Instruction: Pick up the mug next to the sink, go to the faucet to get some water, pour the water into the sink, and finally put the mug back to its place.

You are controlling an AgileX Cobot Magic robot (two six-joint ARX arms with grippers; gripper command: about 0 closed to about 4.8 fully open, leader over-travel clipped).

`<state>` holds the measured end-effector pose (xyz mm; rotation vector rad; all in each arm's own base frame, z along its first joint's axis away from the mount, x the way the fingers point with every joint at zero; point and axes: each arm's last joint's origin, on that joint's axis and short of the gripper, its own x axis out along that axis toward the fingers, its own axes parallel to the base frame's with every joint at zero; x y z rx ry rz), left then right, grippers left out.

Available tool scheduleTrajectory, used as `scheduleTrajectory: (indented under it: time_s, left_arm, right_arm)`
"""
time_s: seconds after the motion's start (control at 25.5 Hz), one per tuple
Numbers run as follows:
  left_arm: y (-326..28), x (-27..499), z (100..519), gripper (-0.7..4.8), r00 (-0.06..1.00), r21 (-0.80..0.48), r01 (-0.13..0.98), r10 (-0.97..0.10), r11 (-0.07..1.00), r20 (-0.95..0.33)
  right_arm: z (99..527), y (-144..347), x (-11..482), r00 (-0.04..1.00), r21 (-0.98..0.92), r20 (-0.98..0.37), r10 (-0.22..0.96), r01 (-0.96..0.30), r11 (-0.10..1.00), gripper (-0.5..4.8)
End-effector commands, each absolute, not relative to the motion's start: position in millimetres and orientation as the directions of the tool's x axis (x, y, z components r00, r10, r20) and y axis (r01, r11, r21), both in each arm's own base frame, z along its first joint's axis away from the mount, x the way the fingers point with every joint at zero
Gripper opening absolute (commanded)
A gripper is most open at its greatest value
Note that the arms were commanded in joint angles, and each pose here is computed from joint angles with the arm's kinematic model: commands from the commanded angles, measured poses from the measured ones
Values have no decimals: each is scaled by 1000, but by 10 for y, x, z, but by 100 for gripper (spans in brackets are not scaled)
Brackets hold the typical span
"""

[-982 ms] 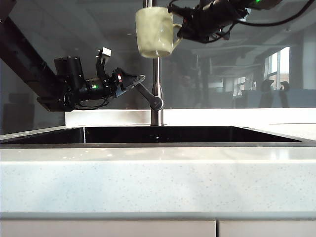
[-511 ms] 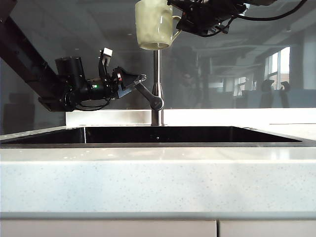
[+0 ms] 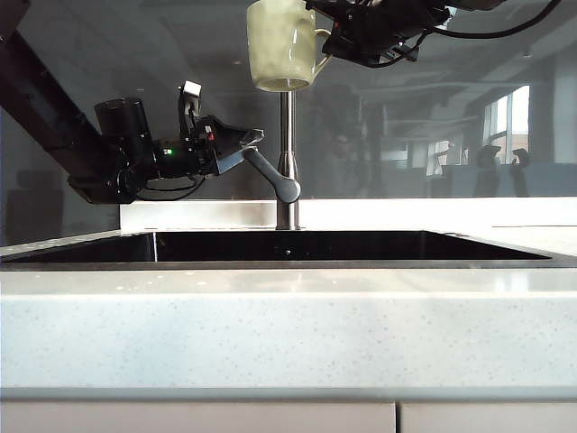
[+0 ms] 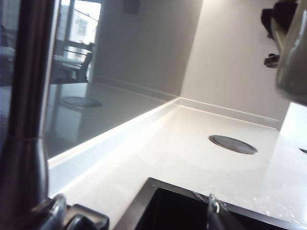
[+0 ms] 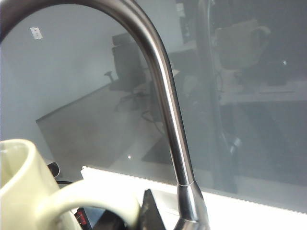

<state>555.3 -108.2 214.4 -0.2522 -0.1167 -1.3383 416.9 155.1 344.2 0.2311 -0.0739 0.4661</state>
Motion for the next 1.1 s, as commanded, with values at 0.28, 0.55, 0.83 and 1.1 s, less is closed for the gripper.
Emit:
scheduleTrajectory:
  time_s: [0.28, 0.55, 0.83, 1.1]
  left_arm:
    - [-1106, 5497, 2223, 371, 120, -102, 989, -975, 103, 184]
    - [-1097, 5512, 2227, 371, 165, 59, 982, -963, 181, 212]
    - [-1081, 5573, 2205, 371, 295, 91, 940, -920, 328, 259]
    - [-1076, 5635, 2140, 371, 397, 61, 904, -884, 424, 247]
  right_arm:
    - [3625, 1538, 4118, 875, 206, 221, 430, -473, 857, -2]
    - [3619, 1539, 4119, 876, 206, 215, 431, -472, 857, -2]
    - [3602, 1540, 4122, 880, 209, 198, 433, -469, 858, -2]
    - [3603, 1541, 4122, 878, 208, 198, 435, -471, 857, -2]
